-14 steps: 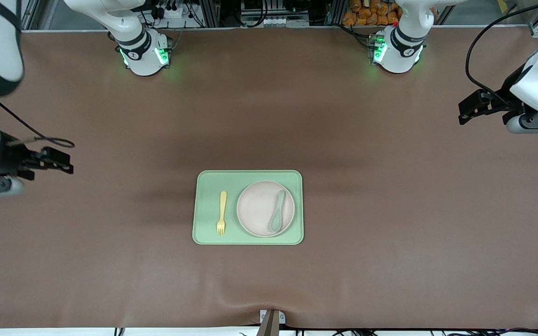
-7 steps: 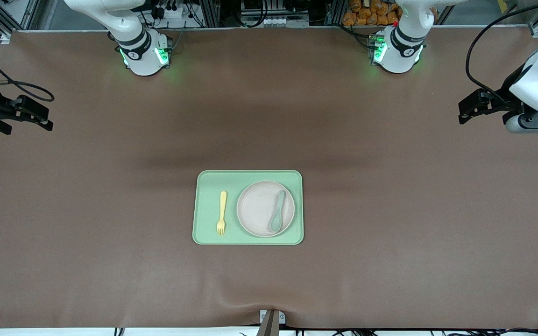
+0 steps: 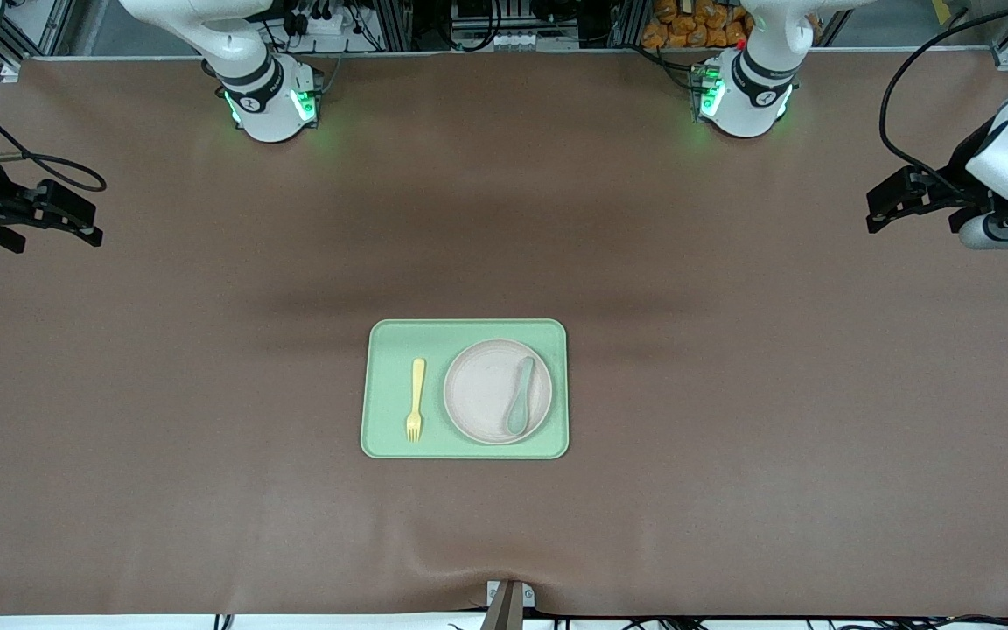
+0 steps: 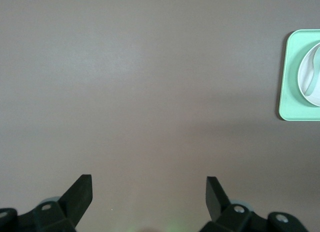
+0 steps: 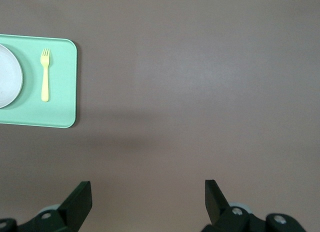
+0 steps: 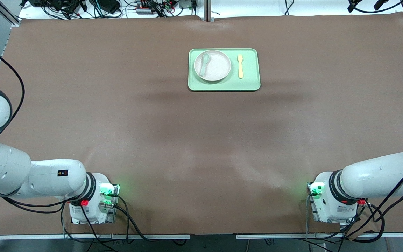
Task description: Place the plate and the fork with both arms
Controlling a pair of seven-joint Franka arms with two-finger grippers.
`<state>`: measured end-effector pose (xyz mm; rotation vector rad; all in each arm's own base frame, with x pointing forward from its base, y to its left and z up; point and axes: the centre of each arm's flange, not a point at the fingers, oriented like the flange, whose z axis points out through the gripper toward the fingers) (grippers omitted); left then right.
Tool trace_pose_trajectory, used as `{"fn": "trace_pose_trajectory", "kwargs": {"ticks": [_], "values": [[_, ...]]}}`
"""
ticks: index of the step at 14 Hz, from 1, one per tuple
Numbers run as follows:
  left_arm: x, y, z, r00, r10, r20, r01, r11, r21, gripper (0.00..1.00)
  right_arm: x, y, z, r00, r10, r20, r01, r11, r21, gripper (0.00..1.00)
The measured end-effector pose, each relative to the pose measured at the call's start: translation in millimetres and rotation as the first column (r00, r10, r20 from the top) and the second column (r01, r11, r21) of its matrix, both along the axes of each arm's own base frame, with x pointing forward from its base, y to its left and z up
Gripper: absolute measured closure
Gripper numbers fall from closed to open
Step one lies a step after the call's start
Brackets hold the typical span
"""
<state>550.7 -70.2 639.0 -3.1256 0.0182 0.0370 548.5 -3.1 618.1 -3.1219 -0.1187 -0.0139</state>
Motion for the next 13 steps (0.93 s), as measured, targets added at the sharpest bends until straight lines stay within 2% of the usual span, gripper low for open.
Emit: {"fn": "trace_pose_trajectory", "kwargs": {"ticks": [13], "values": [[0,4,1,1.0,0.007,0.001,-0.007,1.0,0.0,0.0,0,6,0,1.0,0.014,-0.001,-0.014,1.0,-0.008,0.0]]}}
